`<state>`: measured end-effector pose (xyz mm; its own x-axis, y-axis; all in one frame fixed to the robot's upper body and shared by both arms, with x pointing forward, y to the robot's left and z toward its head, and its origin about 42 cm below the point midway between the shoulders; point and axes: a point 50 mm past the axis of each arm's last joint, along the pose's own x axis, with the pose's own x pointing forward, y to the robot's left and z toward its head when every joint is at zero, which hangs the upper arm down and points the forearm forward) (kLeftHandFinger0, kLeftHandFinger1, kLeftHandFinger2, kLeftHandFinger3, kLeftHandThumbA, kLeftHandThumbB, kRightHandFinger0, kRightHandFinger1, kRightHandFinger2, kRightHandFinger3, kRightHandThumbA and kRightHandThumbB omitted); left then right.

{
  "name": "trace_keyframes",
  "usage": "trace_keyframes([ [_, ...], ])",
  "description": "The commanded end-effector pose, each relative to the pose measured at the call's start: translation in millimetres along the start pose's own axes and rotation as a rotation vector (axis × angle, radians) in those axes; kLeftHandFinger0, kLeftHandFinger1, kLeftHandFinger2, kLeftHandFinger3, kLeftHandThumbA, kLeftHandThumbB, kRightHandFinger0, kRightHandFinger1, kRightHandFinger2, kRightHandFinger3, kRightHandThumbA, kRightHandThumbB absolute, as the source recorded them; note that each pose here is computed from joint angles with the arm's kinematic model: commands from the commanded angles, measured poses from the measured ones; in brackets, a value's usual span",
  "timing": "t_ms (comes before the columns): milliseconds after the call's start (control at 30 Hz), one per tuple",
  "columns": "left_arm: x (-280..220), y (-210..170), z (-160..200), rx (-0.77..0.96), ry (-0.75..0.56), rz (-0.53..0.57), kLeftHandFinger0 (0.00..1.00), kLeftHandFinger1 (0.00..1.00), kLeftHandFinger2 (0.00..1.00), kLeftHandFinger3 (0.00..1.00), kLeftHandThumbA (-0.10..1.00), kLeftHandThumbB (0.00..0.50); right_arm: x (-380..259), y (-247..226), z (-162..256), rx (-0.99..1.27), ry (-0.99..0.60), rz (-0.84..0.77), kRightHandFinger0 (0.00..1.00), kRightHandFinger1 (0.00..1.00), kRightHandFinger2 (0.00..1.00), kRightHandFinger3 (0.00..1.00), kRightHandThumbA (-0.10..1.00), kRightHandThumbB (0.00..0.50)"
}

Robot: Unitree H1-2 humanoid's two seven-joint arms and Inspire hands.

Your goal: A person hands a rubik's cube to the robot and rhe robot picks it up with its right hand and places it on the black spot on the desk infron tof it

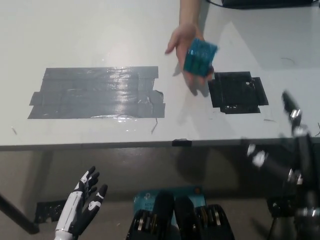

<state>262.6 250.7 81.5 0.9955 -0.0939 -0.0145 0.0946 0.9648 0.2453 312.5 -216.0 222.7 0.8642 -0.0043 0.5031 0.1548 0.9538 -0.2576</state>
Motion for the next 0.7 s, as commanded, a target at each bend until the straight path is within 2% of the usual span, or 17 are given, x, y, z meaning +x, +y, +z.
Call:
trace_keyframes([
  [0,1.7,2.7,12.4,0.012,-0.071,0.001,1.0,1.0,1.0,1.0,0.74,0.126,44.9,1.1,14.7,0.028,0.008,-0.001,1.0,1.0,1.0,1.0,0.89,0.205],
  [33,2.0,3.0,12.4,0.012,-0.07,0.004,1.0,1.0,1.0,1.0,0.74,0.127,52.7,3.7,13.8,0.036,0.017,0.012,1.0,1.0,1.0,1.0,0.89,0.205],
  [100,2.0,2.5,11.7,0.012,-0.069,0.004,1.0,1.0,1.0,1.0,0.74,0.122,67.2,8.3,9.8,0.042,0.06,0.042,1.0,1.0,1.0,1.0,0.93,0.257],
  [267,2.8,3.8,11.5,0.013,-0.078,0.004,1.0,1.0,1.0,1.0,0.75,0.121,108.0,23.8,-7.3,0.065,0.135,0.096,1.0,1.0,1.0,1.0,0.98,0.286],
  [367,3.3,3.7,11.5,0.015,-0.075,0.002,1.0,1.0,1.0,1.0,0.75,0.125,127.1,34.2,-19.1,0.13,0.202,0.115,1.0,1.0,1.0,1.0,0.97,0.316],
  [533,1.5,4.1,10.2,0.014,-0.067,0.004,1.0,1.0,1.0,1.0,0.75,0.13,147.8,46.1,-33.8,0.107,0.238,0.173,1.0,1.0,1.0,1.0,0.97,0.318],
  [600,1.7,4.2,10.8,0.019,-0.068,0.003,1.0,1.0,1.0,1.0,0.71,0.122,154.5,49.0,-39.0,0.084,0.265,0.21,1.0,1.0,1.0,1.0,0.97,0.358],
  [633,2.0,4.4,10.9,0.02,-0.068,0.003,1.0,1.0,1.0,1.0,0.69,0.118,155.6,49.4,-39.4,0.083,0.265,0.212,1.0,1.0,1.0,1.0,0.94,0.345],
  [667,2.4,4.5,10.8,0.027,-0.067,0.003,1.0,1.0,1.0,1.0,0.69,0.12,159.3,50.8,-41.6,0.078,0.269,0.226,1.0,1.0,1.0,1.0,0.94,0.363],
])
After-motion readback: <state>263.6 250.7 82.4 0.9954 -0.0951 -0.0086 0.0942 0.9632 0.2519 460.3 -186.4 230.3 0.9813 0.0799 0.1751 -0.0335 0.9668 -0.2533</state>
